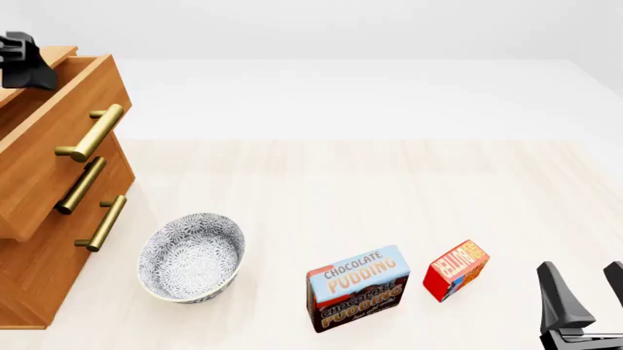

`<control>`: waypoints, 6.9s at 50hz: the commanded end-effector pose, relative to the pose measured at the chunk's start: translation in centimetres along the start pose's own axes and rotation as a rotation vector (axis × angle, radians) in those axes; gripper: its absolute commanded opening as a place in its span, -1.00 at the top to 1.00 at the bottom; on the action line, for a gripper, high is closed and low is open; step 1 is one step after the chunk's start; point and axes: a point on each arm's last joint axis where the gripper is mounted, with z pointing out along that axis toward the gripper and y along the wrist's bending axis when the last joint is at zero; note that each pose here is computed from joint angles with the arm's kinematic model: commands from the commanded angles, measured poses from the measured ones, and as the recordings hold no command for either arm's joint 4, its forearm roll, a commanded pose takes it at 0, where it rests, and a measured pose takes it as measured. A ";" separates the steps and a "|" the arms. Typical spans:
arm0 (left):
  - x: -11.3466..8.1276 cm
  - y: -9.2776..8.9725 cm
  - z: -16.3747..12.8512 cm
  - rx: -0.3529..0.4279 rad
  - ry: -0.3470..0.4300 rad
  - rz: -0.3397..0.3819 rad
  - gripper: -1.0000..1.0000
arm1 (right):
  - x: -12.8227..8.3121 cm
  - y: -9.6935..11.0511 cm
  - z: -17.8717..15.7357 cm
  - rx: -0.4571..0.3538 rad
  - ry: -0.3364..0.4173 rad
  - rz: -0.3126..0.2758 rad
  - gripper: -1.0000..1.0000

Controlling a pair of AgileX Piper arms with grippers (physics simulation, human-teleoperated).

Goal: Put the butter at the back in the top drawer of the cabinet and close it.

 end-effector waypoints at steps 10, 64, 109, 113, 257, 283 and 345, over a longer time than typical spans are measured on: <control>0.3 0.1 1.1 -0.003 0.022 0.002 -1.00 | 0.0 0.0 0.0 0.000 0.000 0.000 -1.00; 1.1 0.2 4.0 -0.001 0.075 0.014 -1.00 | 0.0 0.0 0.0 0.000 0.000 0.000 -1.00; 1.9 0.2 6.6 -0.001 0.121 0.004 -1.00 | 0.0 0.0 0.0 0.000 0.000 0.000 -1.00; 2.0 0.2 6.9 -0.002 0.125 0.002 -1.00 | 0.0 0.0 0.0 0.000 0.000 0.000 -1.00; 6.2 -4.5 12.5 0.111 0.236 0.186 -1.00 | 0.0 0.0 0.0 0.000 0.000 0.000 -1.00; 6.5 -6.0 12.7 0.142 0.239 0.210 -1.00 | 0.0 0.0 0.0 0.000 0.000 0.000 -1.00; 7.3 -10.8 11.9 0.234 0.244 0.248 -1.00 | 0.0 0.0 0.0 0.000 0.000 0.000 -1.00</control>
